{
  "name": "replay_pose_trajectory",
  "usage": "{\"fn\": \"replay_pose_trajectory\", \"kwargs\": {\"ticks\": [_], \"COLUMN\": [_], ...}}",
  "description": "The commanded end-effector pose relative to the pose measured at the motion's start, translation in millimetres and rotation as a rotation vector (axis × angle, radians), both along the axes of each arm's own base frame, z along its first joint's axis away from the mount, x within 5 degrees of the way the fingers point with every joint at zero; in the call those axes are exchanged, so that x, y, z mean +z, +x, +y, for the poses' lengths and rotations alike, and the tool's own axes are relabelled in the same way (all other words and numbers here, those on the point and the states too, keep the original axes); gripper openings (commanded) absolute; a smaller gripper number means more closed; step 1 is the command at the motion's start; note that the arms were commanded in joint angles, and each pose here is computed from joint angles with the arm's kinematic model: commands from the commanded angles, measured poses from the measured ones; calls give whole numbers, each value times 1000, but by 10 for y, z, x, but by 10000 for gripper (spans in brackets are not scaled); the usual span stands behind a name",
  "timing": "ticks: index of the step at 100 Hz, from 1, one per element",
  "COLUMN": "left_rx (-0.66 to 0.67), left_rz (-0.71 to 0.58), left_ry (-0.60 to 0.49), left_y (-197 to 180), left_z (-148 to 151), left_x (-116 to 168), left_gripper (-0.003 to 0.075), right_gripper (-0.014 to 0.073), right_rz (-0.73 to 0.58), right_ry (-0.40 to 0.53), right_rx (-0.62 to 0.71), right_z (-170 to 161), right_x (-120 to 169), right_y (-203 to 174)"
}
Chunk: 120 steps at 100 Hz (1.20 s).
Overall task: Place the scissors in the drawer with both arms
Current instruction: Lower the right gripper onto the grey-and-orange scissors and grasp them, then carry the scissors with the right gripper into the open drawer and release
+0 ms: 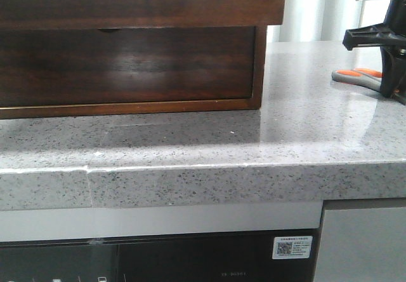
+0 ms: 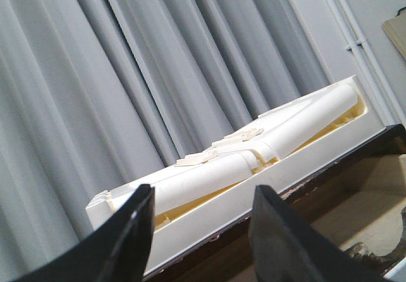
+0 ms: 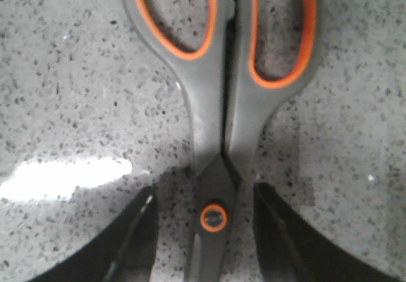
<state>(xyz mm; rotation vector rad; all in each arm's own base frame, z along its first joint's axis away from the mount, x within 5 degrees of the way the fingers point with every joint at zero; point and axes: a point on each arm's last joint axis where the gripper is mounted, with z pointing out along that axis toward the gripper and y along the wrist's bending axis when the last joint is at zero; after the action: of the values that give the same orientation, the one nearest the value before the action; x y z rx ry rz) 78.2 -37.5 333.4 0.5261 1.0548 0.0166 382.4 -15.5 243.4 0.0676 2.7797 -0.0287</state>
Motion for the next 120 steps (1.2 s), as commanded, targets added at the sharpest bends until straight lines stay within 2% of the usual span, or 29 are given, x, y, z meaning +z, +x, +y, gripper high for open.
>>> {"fn": "replay_pose_trajectory", "kwargs": {"ticks": [1, 22, 37, 52, 62, 71, 96, 120], "left_rx": [-40, -40, -40, -40, -40, -40, -40, -40], "left_rz": [-61, -61, -61, -61, -61, -61, -61, -61], "left_ry": [-54, -54, -54, -54, -54, -54, -54, -54], "left_y": [-39, -39, -39, -39, -39, -39, -39, -39], "left_z": [-9, -9, -9, -9, -9, -9, -9, -9], "left_x": [135, 135, 135, 135, 135, 135, 135, 135], "left_gripper": [307, 307, 307, 307, 307, 307, 307, 307], "right_gripper": [-124, -124, -124, -124, -124, -124, -124, -124], "right_rz": [-59, -242, -454, -647, -780, -874, -983, -1064], "right_ry": [-20, -36, -66, -105, -93, -67, 5, 7], "right_rx": [2, 19, 78, 213, 314, 440, 713, 1017], "right_z": [-28, -18, 46, 204, 354, 534, 1014, 1559], "right_x": [249, 807, 1361, 1822, 2081, 2257, 2579, 2667], "right_y": [-57, -284, -590, -943, -1185, -1362, -1649, -1805]}}
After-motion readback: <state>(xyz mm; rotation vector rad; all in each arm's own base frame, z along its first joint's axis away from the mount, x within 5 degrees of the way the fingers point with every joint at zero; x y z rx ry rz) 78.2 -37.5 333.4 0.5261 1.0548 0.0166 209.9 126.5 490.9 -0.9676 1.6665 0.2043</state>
